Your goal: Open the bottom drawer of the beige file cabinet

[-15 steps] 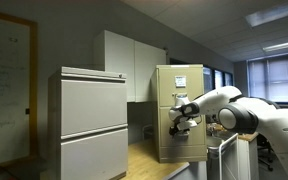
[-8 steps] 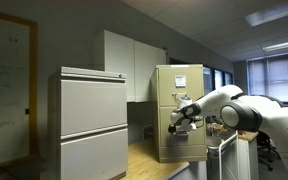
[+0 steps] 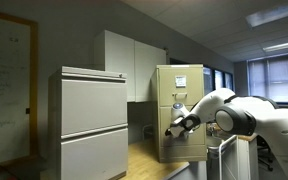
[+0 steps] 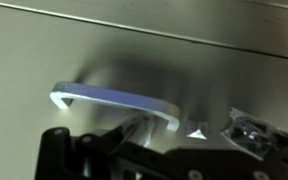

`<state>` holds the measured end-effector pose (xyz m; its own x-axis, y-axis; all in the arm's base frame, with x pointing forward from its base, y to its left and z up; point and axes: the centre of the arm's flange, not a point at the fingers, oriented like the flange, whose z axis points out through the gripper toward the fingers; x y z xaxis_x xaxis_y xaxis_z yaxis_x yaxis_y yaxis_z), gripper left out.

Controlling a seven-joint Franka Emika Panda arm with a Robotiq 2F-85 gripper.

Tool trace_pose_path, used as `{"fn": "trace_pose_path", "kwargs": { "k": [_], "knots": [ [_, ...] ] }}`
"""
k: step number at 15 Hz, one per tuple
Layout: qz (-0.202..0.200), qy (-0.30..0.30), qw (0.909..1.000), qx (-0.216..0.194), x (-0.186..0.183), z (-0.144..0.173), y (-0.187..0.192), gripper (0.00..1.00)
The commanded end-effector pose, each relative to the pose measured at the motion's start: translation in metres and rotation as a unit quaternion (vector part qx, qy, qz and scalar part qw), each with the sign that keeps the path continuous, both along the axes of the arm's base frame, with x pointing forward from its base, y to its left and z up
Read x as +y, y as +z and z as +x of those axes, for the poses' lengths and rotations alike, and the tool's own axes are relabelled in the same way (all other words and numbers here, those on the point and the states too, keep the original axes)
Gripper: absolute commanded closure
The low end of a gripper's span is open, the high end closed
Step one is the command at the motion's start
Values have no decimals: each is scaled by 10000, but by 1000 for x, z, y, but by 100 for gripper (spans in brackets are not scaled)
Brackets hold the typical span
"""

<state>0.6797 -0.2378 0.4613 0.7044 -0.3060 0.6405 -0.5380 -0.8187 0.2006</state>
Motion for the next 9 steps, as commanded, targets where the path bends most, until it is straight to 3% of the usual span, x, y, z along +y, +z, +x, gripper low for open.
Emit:
{"fn": "trace_pose_path", "kwargs": {
  "k": [1,7,8,9],
  "knots": [
    [-955,-30,9954,-22,6,26,-22,0],
    [-2071,-101,9728,1036,-2,36,-50,0],
    [-2207,-140,9670,1263,-5,38,-54,5],
    [-2356,-205,9608,1448,-6,38,-57,25]
  ]
}}
